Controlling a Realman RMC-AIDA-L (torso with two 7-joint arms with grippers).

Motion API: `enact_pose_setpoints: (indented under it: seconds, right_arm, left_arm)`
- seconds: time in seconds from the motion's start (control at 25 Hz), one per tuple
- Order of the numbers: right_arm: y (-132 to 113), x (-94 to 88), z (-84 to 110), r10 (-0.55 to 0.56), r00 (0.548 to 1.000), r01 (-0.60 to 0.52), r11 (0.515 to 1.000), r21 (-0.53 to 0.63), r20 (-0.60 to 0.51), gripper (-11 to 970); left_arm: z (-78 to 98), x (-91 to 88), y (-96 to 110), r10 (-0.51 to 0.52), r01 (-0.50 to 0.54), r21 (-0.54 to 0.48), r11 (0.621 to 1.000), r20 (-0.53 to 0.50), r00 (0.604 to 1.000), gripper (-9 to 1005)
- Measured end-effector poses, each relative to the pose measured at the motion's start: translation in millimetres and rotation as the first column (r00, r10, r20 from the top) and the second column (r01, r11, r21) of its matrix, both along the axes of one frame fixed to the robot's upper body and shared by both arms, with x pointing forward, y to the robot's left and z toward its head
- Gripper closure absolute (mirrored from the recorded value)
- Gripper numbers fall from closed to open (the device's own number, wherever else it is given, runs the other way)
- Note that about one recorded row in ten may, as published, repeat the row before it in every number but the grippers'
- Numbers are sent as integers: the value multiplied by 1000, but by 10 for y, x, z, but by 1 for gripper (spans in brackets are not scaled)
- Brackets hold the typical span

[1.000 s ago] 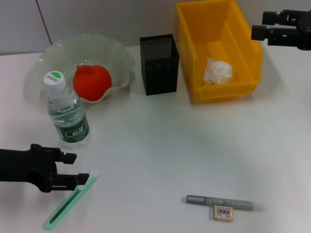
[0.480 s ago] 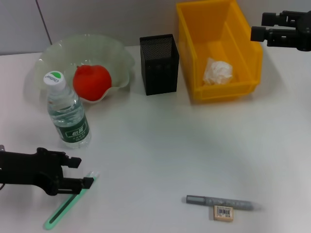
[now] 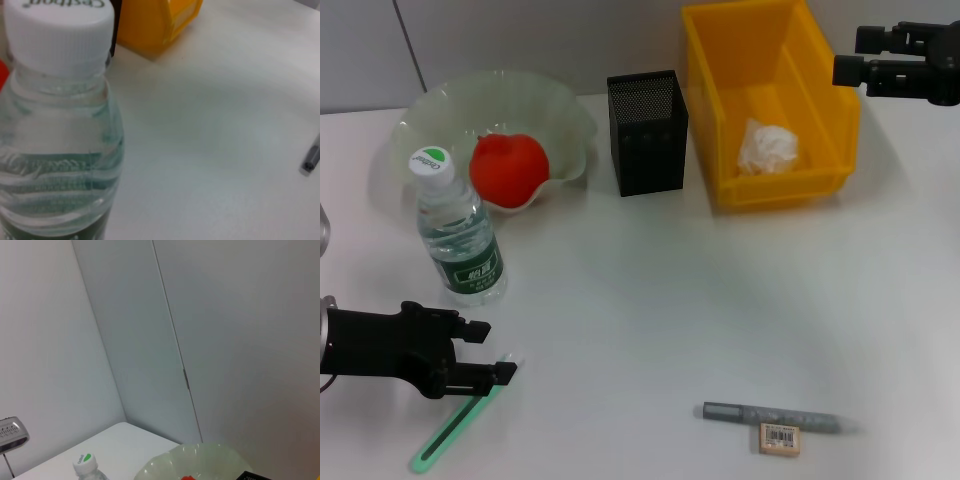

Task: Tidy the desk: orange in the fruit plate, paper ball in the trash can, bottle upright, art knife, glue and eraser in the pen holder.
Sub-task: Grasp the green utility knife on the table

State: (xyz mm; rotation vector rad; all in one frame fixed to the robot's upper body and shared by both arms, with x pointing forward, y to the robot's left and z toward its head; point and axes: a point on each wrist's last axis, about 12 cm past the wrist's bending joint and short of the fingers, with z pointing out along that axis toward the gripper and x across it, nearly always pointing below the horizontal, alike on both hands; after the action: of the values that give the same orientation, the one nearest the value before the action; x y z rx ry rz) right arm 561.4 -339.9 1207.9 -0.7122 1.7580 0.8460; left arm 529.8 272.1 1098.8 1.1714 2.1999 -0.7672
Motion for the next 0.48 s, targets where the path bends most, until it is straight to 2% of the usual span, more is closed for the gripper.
enact_pose_setpoints:
  seconds: [0.48]
  right_arm:
    - [3,7,-8,0,1000,0,1000,-4,6,204]
  left_arm:
    - [16,31,-18,3,-3,-6,1000,8,1000,330]
